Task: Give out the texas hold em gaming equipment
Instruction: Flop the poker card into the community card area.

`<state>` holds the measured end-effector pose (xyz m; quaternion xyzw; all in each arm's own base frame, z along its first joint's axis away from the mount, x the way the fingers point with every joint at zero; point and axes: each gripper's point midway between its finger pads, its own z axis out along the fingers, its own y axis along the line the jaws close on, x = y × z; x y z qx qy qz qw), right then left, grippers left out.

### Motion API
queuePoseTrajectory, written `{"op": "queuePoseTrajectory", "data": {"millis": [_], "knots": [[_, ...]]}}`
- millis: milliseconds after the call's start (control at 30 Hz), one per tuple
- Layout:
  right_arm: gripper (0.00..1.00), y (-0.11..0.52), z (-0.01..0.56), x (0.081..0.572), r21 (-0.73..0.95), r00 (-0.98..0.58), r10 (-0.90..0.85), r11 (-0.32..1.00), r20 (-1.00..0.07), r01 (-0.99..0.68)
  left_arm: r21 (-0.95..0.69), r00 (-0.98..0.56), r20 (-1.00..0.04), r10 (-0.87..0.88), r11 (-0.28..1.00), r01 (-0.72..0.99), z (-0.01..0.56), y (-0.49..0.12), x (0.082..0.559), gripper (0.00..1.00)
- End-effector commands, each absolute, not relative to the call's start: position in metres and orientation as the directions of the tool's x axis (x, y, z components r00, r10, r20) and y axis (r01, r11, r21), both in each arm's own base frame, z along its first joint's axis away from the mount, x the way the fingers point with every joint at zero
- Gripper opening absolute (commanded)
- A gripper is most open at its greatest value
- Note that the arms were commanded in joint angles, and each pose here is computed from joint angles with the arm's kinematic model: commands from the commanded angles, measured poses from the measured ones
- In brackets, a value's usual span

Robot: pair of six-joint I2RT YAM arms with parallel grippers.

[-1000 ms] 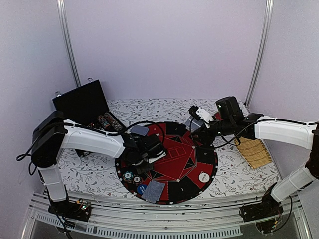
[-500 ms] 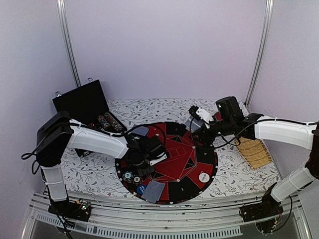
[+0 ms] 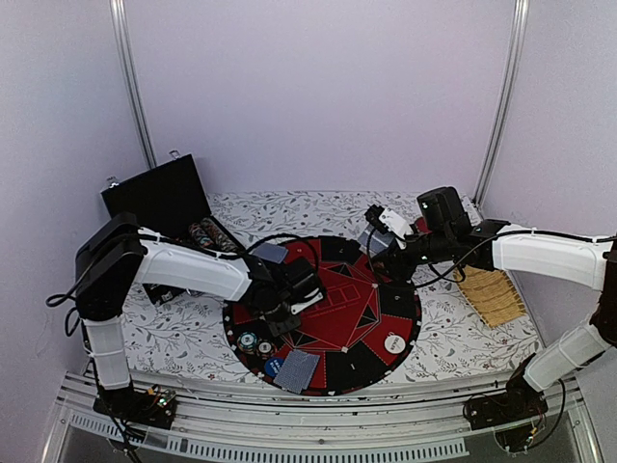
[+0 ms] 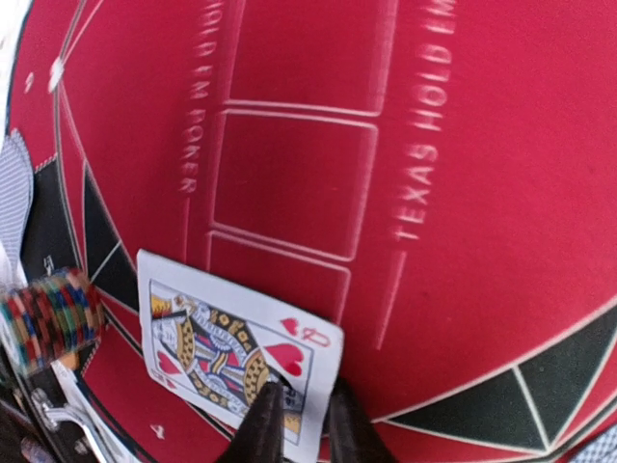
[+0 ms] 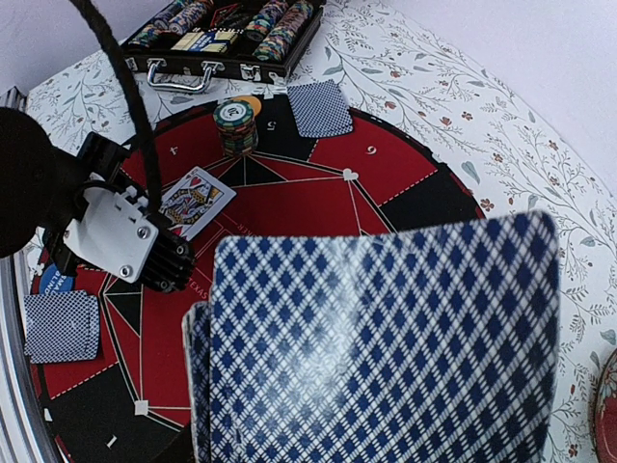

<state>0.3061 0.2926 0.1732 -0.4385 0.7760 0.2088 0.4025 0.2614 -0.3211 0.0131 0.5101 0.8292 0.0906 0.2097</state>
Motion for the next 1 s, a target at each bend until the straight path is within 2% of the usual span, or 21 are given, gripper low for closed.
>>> {"op": "queuePoseTrajectory", "data": {"millis": [0,167,267,433,600,667,767,867,967], "knots": [[0.51,0.292,0.185,0.305,-0.029,-0.275,-0.491,0.524,-0.827,-0.851,0.243,-0.401,-0.235,0.885,0.453,0.858,0.0,-0.321,0.241,0.3],[0.51,0.292,0.186,0.304,-0.03,-0.273,-0.49,0.525,-0.828,-0.851,0.217,-0.376,-0.276,0.884,0.439,0.872,0.017,-0.32,0.233,0.37],[0.51,0.292,0.186,0.304,-0.028,-0.273,-0.491,0.521,-0.828,-0.853,0.18,-0.355,-0.338,0.872,0.43,0.885,0.035,-0.328,0.229,0.42],[0.51,0.294,0.186,0.303,-0.021,-0.271,-0.487,0.513,-0.83,-0.858,0.117,-0.319,-0.556,0.768,0.452,0.884,0.096,-0.356,0.233,0.5],[0.51,0.301,0.194,0.299,0.007,-0.263,-0.46,0.488,-0.848,-0.873,-0.173,-0.418,-0.789,0.451,0.49,0.854,0.187,-0.384,0.255,0.68],[0.51,0.304,0.194,0.297,0.021,-0.268,-0.45,0.481,-0.852,-0.876,-0.338,-0.507,-0.811,0.292,0.474,0.813,0.217,-0.386,0.265,0.76],[0.51,0.315,0.192,0.29,0.036,-0.262,-0.443,0.457,-0.857,-0.889,-0.475,-0.562,-0.813,0.154,0.385,0.792,0.246,-0.387,0.272,0.8],[0.51,0.336,0.189,0.277,0.019,-0.225,-0.464,0.407,-0.857,-0.913,-0.53,-0.58,-0.807,0.108,0.299,0.794,0.262,-0.395,0.27,0.81],[0.51,0.352,0.186,0.27,0.004,-0.196,-0.482,0.37,-0.854,-0.929,-0.555,-0.603,-0.789,0.116,0.286,0.781,0.258,-0.402,0.273,0.83]]}}
